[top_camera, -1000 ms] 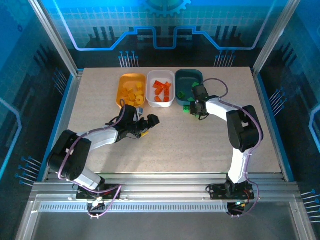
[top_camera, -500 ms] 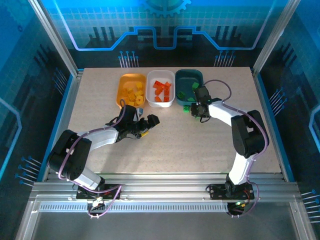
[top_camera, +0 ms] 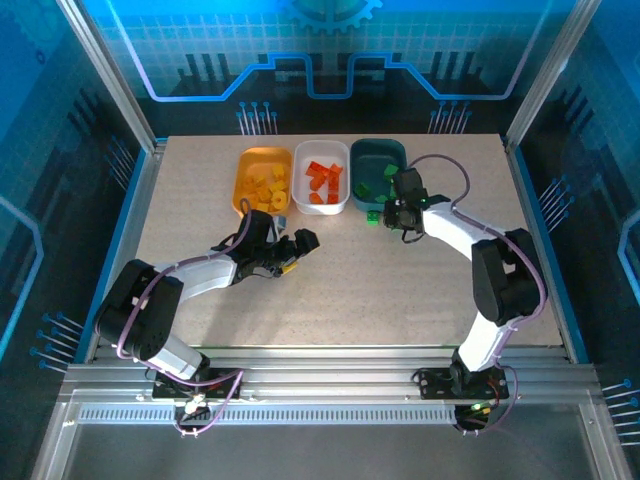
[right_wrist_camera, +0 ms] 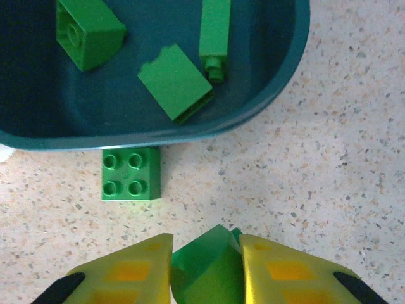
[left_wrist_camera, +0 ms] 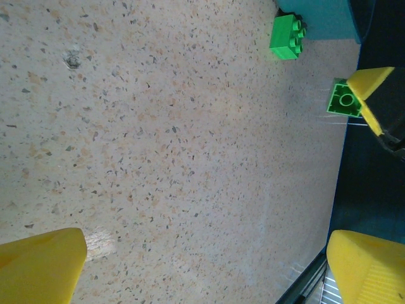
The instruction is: Sort the legos into containers by color
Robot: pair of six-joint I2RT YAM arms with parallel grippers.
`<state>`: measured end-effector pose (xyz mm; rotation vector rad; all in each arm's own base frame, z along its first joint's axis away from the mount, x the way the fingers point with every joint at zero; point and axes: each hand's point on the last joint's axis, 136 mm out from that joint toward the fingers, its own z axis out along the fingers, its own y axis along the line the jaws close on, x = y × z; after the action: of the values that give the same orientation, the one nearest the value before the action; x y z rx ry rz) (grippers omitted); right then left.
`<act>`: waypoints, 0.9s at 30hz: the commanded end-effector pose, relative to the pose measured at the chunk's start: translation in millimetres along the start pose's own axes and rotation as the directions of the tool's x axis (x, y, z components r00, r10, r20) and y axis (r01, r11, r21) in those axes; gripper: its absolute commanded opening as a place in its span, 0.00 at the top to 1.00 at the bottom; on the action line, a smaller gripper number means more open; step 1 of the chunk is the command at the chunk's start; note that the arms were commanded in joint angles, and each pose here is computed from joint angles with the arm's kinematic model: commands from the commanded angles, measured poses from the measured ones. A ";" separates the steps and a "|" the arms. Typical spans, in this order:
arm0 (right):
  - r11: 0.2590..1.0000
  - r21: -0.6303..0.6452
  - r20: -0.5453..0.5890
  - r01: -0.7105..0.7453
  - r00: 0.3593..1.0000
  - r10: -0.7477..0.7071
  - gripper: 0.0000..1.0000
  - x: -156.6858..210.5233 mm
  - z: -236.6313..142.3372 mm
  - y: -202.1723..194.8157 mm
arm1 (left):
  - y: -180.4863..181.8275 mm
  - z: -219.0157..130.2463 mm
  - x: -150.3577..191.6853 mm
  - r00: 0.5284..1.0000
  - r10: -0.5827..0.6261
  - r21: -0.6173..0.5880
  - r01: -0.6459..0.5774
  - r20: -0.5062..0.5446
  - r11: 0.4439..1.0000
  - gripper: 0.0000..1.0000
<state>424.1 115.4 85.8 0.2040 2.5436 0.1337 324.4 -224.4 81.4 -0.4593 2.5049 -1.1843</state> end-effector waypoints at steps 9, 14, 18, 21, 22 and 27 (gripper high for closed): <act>0.997 -0.076 0.093 -0.020 0.995 0.027 0.69 -86.9 -0.2 31.5 | -9.7 0.0 -0.2 1.000 0.028 0.020 -0.027 -0.011 0.999 0.01; 0.998 -0.057 0.060 -0.008 0.998 0.011 0.35 -107.0 19.7 42.3 | -8.4 -1.8 1.3 0.999 0.039 0.011 -0.039 -0.014 0.999 0.01; 0.999 -0.049 0.126 -0.002 0.992 0.008 0.30 -114.8 -5.4 44.0 | -9.7 -1.0 0.4 0.999 0.043 0.010 -0.043 -0.017 0.999 0.01; 0.998 -0.043 0.125 -0.041 0.991 0.046 0.28 -89.2 -16.7 39.8 | -10.6 0.1 -1.7 0.999 0.043 0.015 -0.043 -0.010 0.999 0.01; 0.998 -0.035 0.113 -0.054 0.992 0.057 0.27 -71.7 -14.4 37.3 | -10.4 1.3 -2.5 0.999 0.041 0.015 -0.041 -0.008 0.999 0.01; 0.999 0.004 0.057 -0.053 0.997 0.053 0.23 -11.9 2.7 37.0 | -9.7 8.5 -3.9 0.999 0.033 0.014 -0.032 -0.023 0.999 0.01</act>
<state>446.0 141.9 107.2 0.2341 2.4967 0.1406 328.1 -226.1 80.6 -0.4508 2.5123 -1.1779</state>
